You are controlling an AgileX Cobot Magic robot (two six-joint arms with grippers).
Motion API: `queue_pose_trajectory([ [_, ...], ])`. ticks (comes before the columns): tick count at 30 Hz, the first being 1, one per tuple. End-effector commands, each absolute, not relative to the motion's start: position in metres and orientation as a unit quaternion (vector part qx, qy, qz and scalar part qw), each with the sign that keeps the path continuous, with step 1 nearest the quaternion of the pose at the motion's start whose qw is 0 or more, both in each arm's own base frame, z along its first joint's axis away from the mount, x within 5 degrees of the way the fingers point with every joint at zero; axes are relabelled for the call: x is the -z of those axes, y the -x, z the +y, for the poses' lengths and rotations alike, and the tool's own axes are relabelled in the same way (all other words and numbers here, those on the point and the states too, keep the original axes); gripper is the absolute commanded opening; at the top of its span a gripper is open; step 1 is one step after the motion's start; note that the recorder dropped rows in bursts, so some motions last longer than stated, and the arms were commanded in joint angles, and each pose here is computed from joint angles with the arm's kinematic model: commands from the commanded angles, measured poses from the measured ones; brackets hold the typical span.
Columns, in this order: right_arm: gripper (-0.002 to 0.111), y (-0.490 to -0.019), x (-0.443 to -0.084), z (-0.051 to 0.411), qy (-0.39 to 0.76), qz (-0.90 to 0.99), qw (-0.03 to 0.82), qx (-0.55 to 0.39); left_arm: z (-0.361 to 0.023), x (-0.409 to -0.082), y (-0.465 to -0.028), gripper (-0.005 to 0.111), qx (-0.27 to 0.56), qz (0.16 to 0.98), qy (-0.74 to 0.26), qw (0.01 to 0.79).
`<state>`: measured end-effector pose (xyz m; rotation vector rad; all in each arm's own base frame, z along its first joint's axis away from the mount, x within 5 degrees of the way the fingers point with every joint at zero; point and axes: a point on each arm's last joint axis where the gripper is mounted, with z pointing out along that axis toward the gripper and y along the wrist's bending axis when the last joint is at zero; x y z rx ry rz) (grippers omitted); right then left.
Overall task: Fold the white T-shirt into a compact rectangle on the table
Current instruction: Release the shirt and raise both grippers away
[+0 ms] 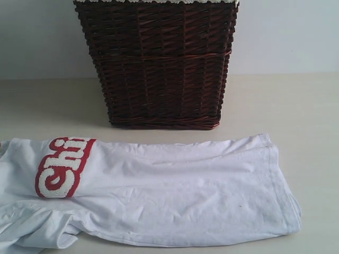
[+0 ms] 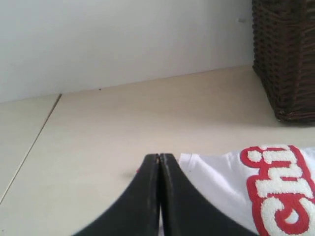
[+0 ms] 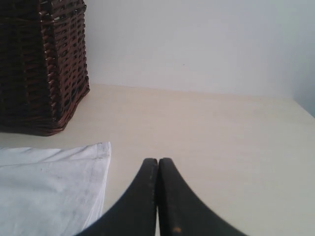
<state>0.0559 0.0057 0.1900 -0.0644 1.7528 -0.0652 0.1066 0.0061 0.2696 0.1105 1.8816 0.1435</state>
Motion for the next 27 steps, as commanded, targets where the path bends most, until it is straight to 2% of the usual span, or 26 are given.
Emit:
queue_pose_trajectory([
  [1,0.0,-0.0555,-0.1899,0.0074,0.037,0.764,0.644,0.015,0.006,-0.2693,-0.1059,0.0,-0.056,0.808,-0.04,0.586],
  [8,0.0,-0.0543,-0.1899,0.0138,0.081,0.76,0.644,-0.022,0.0056,-0.2694,-0.1059,0.0,-0.049,0.808,-0.035,0.587],
  [27,0.0,-0.0543,-0.1899,0.0138,0.081,0.76,0.644,-0.022,0.0055,-0.2694,-0.1059,0.0,-0.048,0.808,-0.034,0.587],
])
